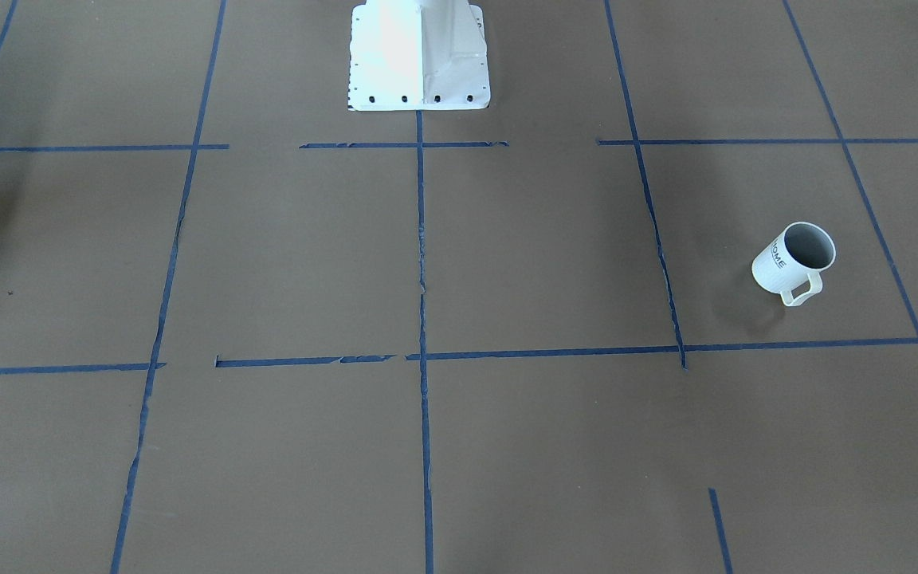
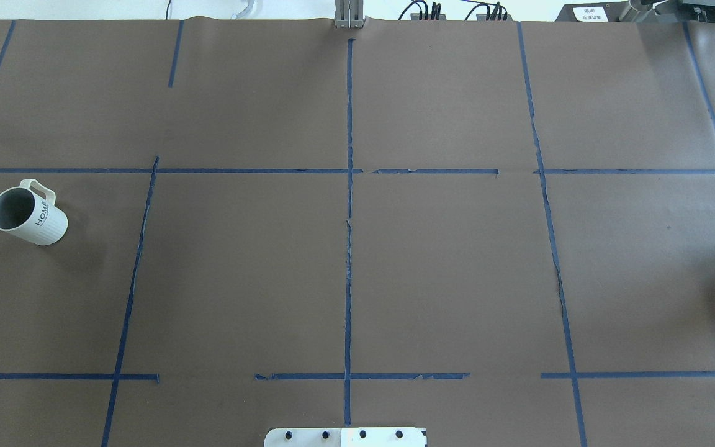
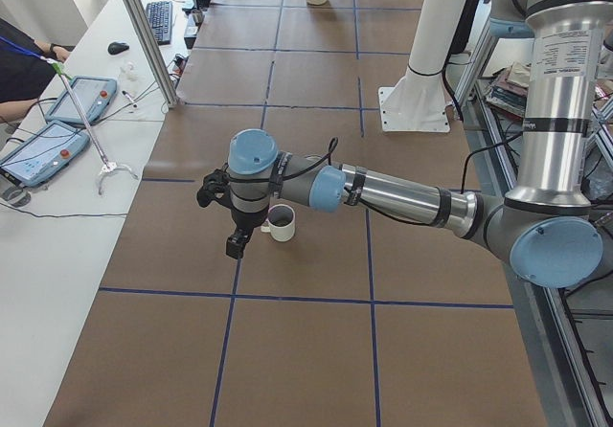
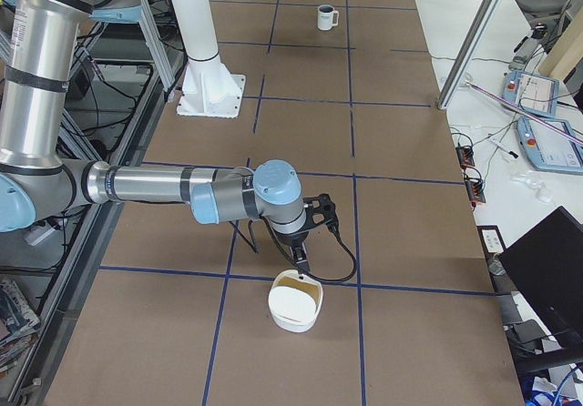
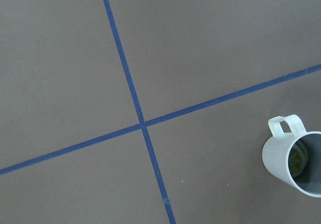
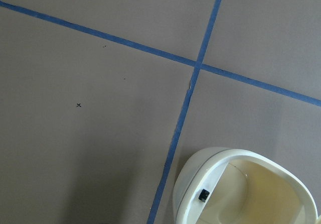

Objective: Left arm hands cup to right arm to dump lemon

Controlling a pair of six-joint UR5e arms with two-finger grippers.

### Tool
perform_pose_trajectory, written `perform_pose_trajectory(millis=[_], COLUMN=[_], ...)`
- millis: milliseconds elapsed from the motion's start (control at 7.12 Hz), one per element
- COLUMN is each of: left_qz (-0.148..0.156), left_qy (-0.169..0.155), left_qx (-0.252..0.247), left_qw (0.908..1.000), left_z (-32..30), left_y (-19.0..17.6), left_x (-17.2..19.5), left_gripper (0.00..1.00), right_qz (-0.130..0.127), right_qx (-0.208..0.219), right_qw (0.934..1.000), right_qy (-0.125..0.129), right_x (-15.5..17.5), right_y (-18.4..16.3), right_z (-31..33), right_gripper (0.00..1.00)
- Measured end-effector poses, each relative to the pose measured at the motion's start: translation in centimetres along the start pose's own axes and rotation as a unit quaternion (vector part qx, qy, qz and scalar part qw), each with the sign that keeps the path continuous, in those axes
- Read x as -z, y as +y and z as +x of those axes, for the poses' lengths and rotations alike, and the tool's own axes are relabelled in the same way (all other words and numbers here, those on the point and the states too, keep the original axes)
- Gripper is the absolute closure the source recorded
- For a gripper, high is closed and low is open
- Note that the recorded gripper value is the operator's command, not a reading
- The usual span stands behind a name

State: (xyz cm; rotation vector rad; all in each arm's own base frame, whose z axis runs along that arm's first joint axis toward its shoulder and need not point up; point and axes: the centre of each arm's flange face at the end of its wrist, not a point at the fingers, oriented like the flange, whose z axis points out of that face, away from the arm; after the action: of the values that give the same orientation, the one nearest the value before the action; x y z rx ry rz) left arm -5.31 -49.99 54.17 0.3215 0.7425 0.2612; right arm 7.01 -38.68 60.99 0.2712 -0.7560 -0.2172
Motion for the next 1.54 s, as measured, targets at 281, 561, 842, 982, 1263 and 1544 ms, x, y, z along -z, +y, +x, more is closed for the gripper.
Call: perform_pose_trajectory(millis=[281,561,842,982,1263,1544], left_qz=[0.001,-0.015,-0.023,-0.025,-0.033,-0.041], left_qy=[0.004,0.015,0.025,0.019,0.009,0.008], left_qx=[0.03,0.111,0.149,0.155,0.161,0.157], left_qw=[0.9995,0.9936,0.9882,0.9874,0.9864,0.9867], left_z=[0.7,3.2,7.2,9.3,11.5,12.5], left_y=[0.9,0.8,0.2,0.1,0.6,1.0], left_x=[-0.7,-3.5,-8.0,-10.8,-14.8,-16.2], left_gripper=[0.0,0.02,0.02,0.05,0.12,0.26], right_qz=[0.007,0.007,0.007,0.006,0.006,0.007], right_qx=[0.003,0.002,0.002,0.002,0.001,0.002], right_qw=[1.0,1.0,1.0,1.0,1.0,1.0], right_qy=[-0.004,-0.006,-0.006,-0.006,-0.005,-0.005], right_x=[0.0,0.0,-0.1,-0.1,-0.1,-0.1], right_y=[0.0,0.2,0.4,0.4,0.5,0.4], right_z=[-0.1,-0.1,0.0,0.0,0.0,0.0], right_gripper=[0.0,0.0,0.0,0.0,0.0,0.0])
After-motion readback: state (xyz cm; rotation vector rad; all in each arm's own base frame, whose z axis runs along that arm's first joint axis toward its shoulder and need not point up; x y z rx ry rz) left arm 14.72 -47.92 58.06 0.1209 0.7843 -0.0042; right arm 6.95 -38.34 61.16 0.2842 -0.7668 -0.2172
